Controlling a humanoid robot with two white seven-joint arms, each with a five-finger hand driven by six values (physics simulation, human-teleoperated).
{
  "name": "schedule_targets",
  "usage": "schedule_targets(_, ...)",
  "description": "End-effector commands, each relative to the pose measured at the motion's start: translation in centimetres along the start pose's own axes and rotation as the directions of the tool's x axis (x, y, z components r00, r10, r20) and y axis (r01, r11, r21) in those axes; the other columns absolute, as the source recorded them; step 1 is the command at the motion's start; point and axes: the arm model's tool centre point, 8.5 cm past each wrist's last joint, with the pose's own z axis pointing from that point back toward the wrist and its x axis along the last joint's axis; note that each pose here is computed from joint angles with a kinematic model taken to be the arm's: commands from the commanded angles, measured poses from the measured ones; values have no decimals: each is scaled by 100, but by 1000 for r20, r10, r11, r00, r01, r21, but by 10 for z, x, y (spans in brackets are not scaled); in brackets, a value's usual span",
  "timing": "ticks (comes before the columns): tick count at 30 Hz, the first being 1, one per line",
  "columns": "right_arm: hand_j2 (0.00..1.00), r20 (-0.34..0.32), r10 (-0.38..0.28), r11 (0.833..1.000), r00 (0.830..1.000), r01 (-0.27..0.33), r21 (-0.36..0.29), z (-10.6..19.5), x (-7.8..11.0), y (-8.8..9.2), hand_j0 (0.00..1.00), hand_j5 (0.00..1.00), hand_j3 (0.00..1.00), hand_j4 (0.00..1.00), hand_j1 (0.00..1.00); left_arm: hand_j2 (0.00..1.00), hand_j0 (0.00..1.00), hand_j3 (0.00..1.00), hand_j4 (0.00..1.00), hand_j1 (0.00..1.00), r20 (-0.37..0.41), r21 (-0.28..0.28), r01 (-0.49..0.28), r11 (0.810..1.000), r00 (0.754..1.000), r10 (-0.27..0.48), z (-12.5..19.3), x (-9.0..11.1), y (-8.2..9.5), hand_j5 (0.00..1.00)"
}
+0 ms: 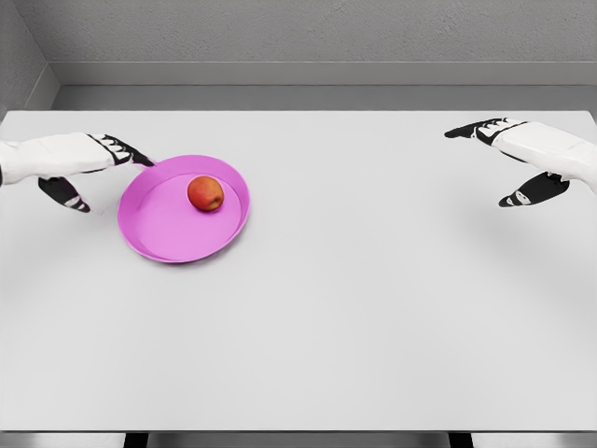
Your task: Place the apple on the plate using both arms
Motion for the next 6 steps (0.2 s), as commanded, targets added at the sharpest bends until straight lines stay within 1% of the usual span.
schedule_targets(1, 100, 0, -3, 1000, 1000, 3, -1, 0, 0, 0, 100, 100, 100, 100, 100, 100, 100, 100, 100, 100, -26, 24, -12, 1000, 1000, 12, 13, -8, 6, 100)
schedule_targets(6, 100, 0, -3, 1000, 1000, 3, -1, 0, 0, 0, 100, 100, 100, 100, 100, 100, 100, 100, 100, 100, -33, 23, -9, 1000, 999, 10, 14, -10, 7, 100)
